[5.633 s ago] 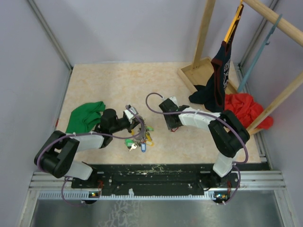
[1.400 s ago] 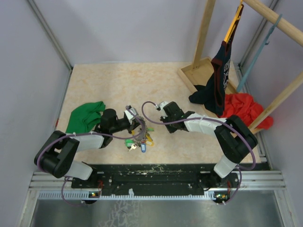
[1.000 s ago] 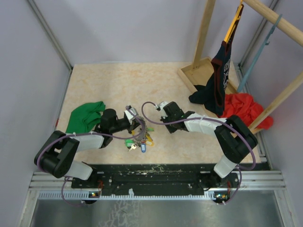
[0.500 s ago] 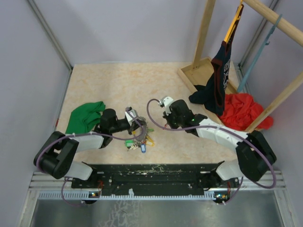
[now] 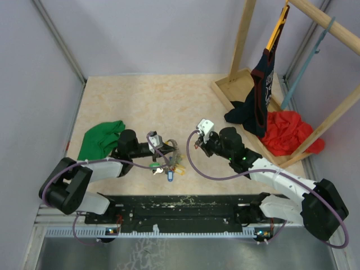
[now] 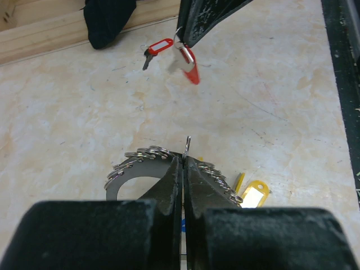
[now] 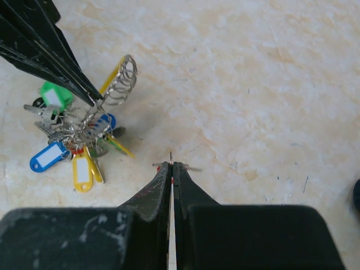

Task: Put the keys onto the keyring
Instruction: Insert the key onto the keyring.

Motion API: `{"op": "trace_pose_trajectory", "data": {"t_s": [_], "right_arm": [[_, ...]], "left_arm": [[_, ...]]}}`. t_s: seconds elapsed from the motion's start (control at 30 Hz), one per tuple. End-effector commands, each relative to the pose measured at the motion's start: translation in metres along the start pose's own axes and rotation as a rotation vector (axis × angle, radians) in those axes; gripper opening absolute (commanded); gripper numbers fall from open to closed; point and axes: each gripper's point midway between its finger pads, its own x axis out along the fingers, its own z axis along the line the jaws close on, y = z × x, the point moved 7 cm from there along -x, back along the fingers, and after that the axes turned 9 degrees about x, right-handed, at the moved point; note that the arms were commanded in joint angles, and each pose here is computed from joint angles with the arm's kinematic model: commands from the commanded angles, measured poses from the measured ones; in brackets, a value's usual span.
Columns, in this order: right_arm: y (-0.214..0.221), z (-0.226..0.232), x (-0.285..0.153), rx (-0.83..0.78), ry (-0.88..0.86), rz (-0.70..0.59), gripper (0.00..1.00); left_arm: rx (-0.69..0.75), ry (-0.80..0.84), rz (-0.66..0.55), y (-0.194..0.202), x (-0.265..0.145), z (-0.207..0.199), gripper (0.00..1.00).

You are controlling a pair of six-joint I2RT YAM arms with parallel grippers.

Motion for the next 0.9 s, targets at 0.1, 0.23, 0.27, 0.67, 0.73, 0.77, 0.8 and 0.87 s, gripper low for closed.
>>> {"op": "trace_pose_trajectory", "data": {"t_s": [0.1,0.23,0.27,0.67,0.73,0.77,0.8,0.87], "right_arm": [[-0.017,0.013,0.006,-0.172,-0.195,-0.109,0.0],[-0.013,0.017,0.013,-0.241,-0.264,-0.102,0.0],[-0.011,0.016,0.016,-0.249,-0.264,-0.094,0.0],[-0.004,0.012,0.046,-0.255,-0.258,-0.128,0.0],[-0.003,0.011,0.05,-0.256,-0.26,-0.126,0.0],[-0.002,0.011,0.052,-0.255,-0.261,-0.126,0.0],[0.0,0.011,0.053,-0.255,-0.265,-0.124,0.0],[0.001,0.013,0.055,-0.257,-0.275,-0.129,0.0]], "left_arm": [[0.089,0.125,-0.105,-0.011,0.005,-0.009,0.0],[0.088,0.097,-0.067,-0.005,0.008,-0.004,0.0],[0.08,0.08,-0.052,-0.004,0.008,-0.002,0.0],[0.02,-0.095,0.036,0.008,0.006,0.004,0.0],[0.015,-0.093,0.036,0.009,0.007,0.004,0.0],[0.014,-0.092,0.038,0.01,0.008,0.004,0.0],[0.015,-0.092,0.039,0.01,0.008,0.004,0.0],[0.012,-0.087,0.039,0.011,0.009,0.004,0.0]]}}
